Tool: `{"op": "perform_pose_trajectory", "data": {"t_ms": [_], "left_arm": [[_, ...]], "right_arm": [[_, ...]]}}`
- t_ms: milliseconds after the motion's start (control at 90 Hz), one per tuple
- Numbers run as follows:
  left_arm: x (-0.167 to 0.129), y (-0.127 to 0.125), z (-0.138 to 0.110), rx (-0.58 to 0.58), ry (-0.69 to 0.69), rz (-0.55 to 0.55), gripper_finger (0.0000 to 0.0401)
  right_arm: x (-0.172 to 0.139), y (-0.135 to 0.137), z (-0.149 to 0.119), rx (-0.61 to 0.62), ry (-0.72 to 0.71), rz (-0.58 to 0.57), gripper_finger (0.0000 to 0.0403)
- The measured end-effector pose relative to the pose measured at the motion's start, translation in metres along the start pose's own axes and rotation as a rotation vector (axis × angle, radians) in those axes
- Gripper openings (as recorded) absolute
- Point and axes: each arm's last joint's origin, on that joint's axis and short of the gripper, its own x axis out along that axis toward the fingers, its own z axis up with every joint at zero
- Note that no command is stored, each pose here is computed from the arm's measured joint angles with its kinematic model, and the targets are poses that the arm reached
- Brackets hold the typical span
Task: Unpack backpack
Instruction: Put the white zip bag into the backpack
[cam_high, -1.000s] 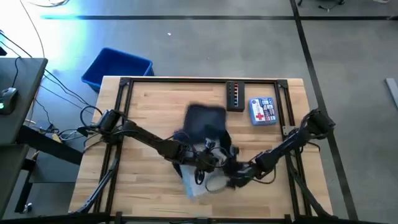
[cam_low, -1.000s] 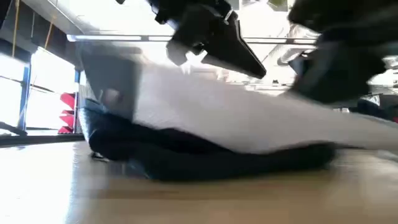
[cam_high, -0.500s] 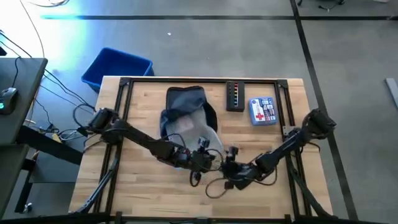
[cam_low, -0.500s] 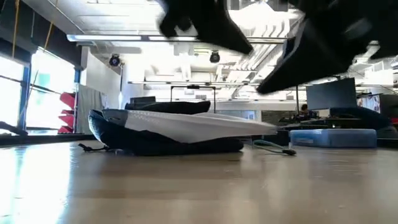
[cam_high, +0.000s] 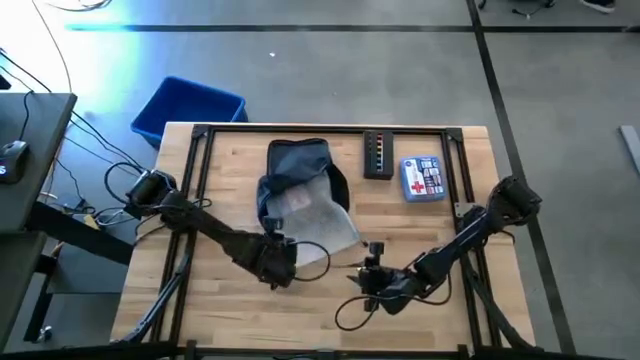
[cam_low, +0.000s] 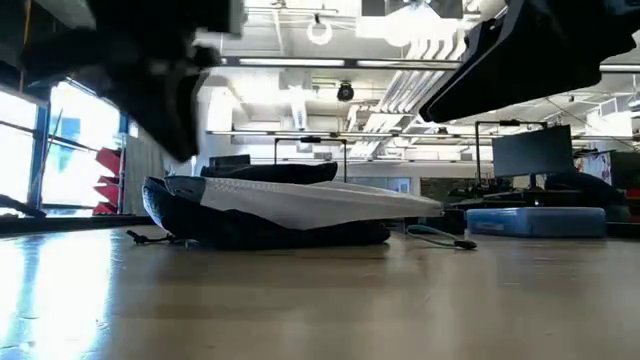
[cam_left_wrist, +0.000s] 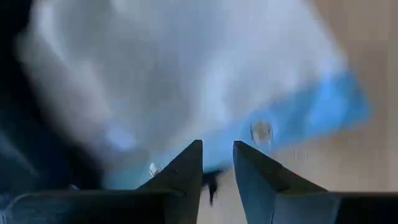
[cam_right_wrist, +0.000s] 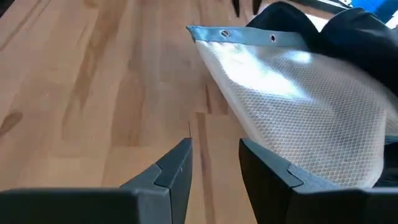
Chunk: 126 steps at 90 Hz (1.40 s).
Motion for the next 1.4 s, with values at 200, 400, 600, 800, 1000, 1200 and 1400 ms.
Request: {"op": "perform_pose_trajectory", "data": {"t_ms": [200,400,600,800,1000,1200,1400], "left_arm": [[0.025,0.020,-0.021,-0.008,0.202,0.011,0.0117],[0.048,0.030,-0.026,-0.009,0.252,-0.130,0.0143],[0.054,0.024,-0.026,0.020,0.229,-0.307,0.0091],[0.046,0.008,-0.025,0.074,0.177,-0.323,0.0010],[0.035,-0.011,-0.028,0.153,0.141,-0.322,0.0002],[0.031,-0.019,-0.030,0.140,0.113,-0.244,0.0000],[0.030,-0.020,-0.029,0.122,0.095,-0.229,0.0000]], "right_arm": [[0.000,0.000,0.000,0.001,0.008,0.016,0.0118],[0.000,0.001,-0.001,0.000,0.023,0.038,0.0118],[0.006,0.005,0.004,-0.204,-0.004,0.238,0.0118],[0.039,0.008,-0.007,-0.446,-0.041,0.227,0.0120],[0.059,0.006,-0.021,-0.564,-0.001,0.206,0.0162],[0.057,0.010,-0.013,-0.722,-0.094,0.164,0.0218],[0.075,-0.019,-0.008,-0.800,-0.036,0.005,0.0226]]}}
